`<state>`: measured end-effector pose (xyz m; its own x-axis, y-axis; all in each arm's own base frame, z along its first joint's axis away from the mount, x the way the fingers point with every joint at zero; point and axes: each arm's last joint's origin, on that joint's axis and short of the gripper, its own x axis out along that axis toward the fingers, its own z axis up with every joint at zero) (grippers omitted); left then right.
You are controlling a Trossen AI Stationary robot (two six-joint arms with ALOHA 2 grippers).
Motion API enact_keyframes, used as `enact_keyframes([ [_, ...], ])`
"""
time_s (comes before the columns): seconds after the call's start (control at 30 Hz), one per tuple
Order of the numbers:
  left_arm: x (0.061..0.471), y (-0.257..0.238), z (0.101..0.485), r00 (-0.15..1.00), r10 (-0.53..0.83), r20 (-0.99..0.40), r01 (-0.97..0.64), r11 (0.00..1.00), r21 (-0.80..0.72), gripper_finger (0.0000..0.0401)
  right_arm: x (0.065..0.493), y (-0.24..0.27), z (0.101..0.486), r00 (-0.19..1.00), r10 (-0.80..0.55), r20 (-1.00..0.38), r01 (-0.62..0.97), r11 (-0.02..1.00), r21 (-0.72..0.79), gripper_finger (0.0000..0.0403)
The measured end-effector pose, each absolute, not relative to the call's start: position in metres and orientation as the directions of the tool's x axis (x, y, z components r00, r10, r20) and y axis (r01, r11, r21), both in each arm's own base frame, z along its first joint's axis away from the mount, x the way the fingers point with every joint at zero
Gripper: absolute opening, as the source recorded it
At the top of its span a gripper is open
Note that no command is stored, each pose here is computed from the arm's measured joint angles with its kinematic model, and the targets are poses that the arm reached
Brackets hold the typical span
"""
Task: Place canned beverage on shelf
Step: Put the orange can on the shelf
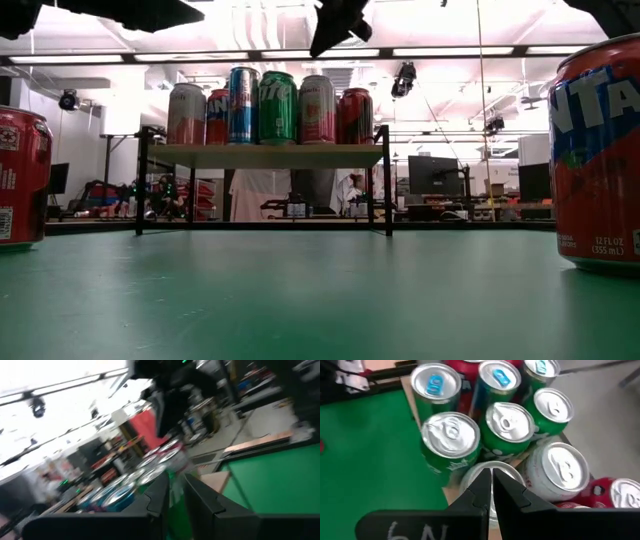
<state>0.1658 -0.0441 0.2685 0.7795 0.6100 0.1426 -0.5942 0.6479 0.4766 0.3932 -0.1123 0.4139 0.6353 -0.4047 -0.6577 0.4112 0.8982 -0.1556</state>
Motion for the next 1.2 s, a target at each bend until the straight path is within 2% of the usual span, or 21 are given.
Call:
enact_keyframes([
  [0.17,0.17,-0.048,0.266,0.838,0.523,0.157,-0.525,0.691,0.498,0.004,0.404,-0.097,0.414,0.712,-0.314,-0.628,0.316,0.942,-0.113,0.0009],
  [0.47,0.175,-0.05,0.261,0.845,0.516,0.138,-0.506,0.689,0.519,0.004,0.425,-0.071,0.401,0.785,-0.205,-0.585,0.183,0.978,-0.097,0.0009],
  [0.73,0.175,-0.05,0.261,0.845,0.517,0.138,-0.506,0.689,0.519,0.004,0.447,-0.074,0.367,0.742,-0.207,-0.637,0.183,0.978,-0.104,0.0009],
  [0.9,0.175,-0.05,0.261,0.844,0.518,0.138,-0.507,0.688,0.519,0.004,0.449,-0.078,0.363,0.709,-0.299,-0.639,0.251,0.953,-0.168,0.0009],
  [1.2,0.175,-0.049,0.261,0.844,0.519,0.138,-0.507,0.685,0.524,0.004,0.447,-0.09,0.362,0.699,-0.32,-0.639,0.275,0.946,-0.173,0.0009],
])
